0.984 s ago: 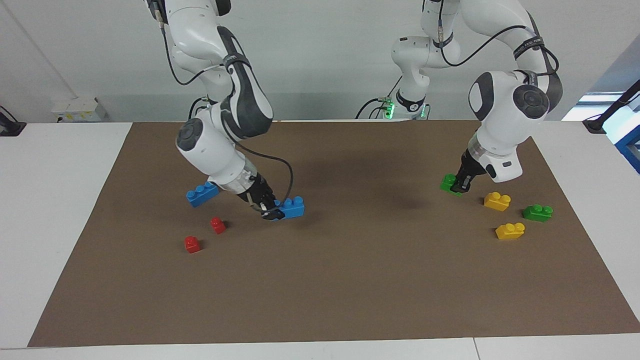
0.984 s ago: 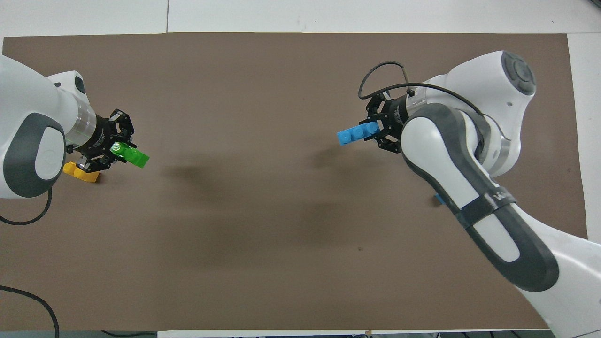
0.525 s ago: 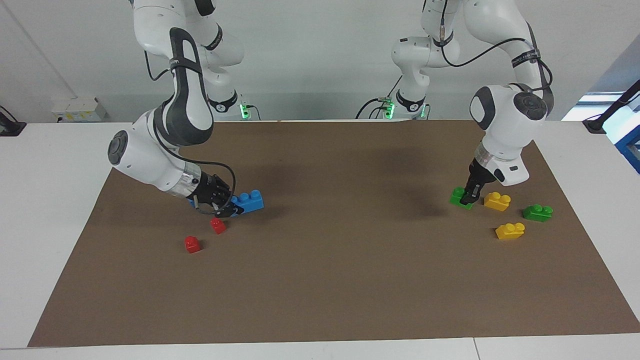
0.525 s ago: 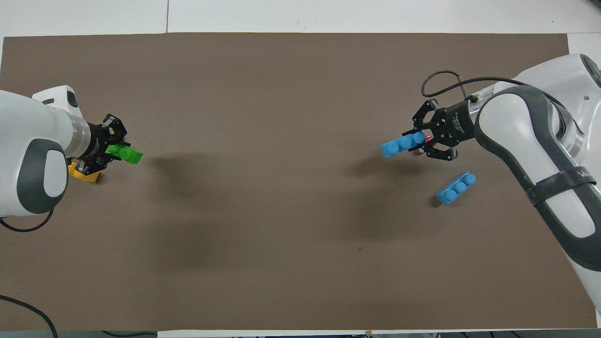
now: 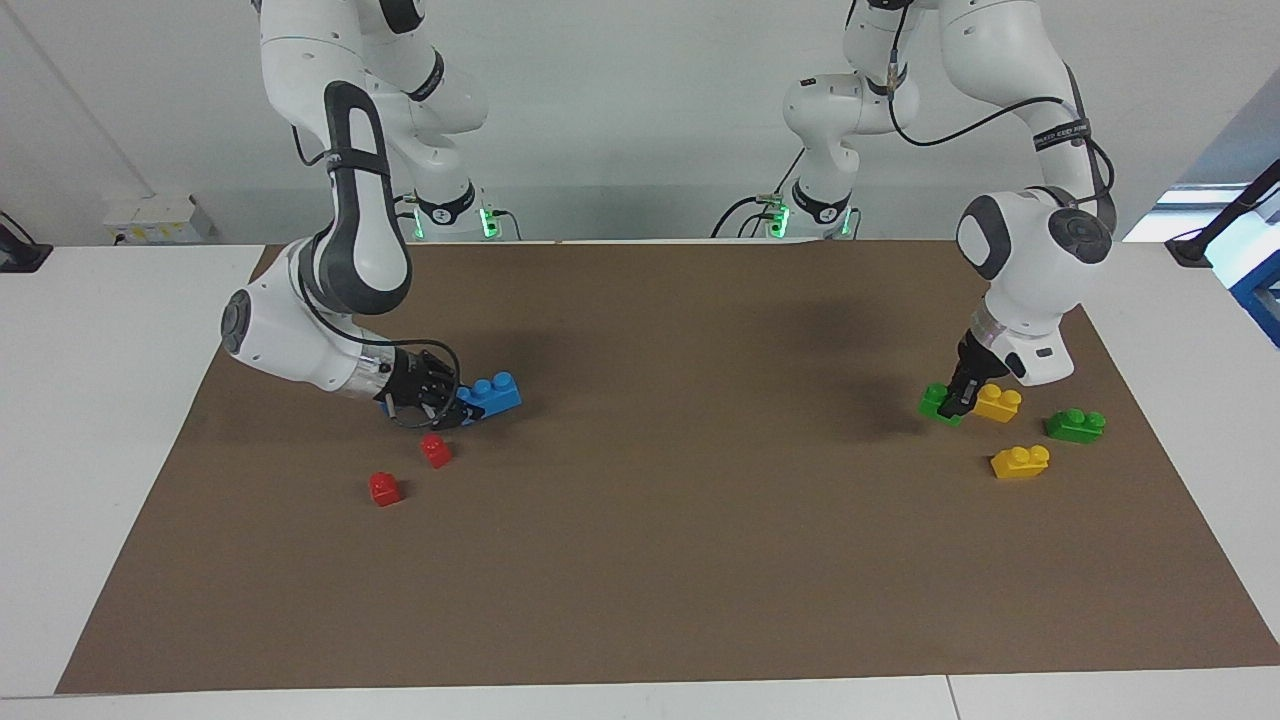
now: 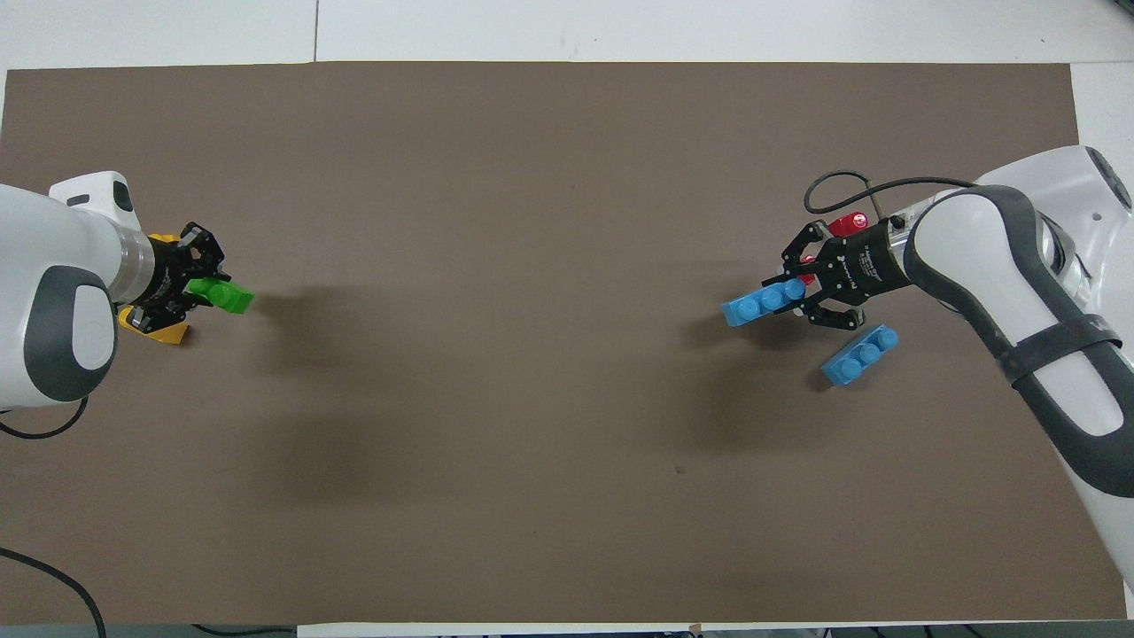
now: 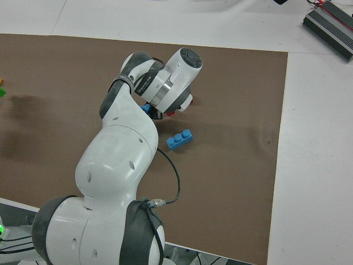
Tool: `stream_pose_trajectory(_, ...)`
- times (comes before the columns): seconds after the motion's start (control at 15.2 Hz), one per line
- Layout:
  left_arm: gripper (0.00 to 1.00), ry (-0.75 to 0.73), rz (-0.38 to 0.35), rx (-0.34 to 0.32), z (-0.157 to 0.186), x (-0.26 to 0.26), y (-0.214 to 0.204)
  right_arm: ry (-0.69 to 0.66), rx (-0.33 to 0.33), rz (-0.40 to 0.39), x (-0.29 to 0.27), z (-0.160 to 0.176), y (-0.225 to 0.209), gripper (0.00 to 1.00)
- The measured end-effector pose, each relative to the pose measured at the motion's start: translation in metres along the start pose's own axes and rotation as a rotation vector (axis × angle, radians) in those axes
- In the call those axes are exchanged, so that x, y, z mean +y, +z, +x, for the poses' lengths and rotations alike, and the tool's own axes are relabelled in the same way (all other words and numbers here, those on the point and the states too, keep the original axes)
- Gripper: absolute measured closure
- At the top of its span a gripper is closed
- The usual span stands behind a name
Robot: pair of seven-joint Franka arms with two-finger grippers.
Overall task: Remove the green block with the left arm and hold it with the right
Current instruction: 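Carry the green block toward the yellow blocks while the right gripper carries blue, then release the green block with the left gripper while the right gripper lowers blue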
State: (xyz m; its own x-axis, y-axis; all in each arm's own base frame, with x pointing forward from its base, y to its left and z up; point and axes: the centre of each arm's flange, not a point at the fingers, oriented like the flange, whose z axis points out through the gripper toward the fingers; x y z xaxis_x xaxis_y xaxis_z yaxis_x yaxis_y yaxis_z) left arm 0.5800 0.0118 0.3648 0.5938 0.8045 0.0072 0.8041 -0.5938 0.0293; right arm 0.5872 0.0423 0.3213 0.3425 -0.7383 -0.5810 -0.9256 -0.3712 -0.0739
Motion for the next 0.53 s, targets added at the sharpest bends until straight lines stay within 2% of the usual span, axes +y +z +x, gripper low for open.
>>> stream_pose_trajectory(0.26, 0.65, -0.014, 0.004, -0.037, -0.002, 0.004, 0.022, -0.006, -0.007, -0.011, 0.009, 0.009, 0.006, 0.65)
stream_pose_trajectory(0.53, 0.65, 0.027, -0.005, -0.031, 0.001, 0.007, 0.032, 0.017, -0.015, -0.012, 0.017, 0.027, 0.007, 0.65)
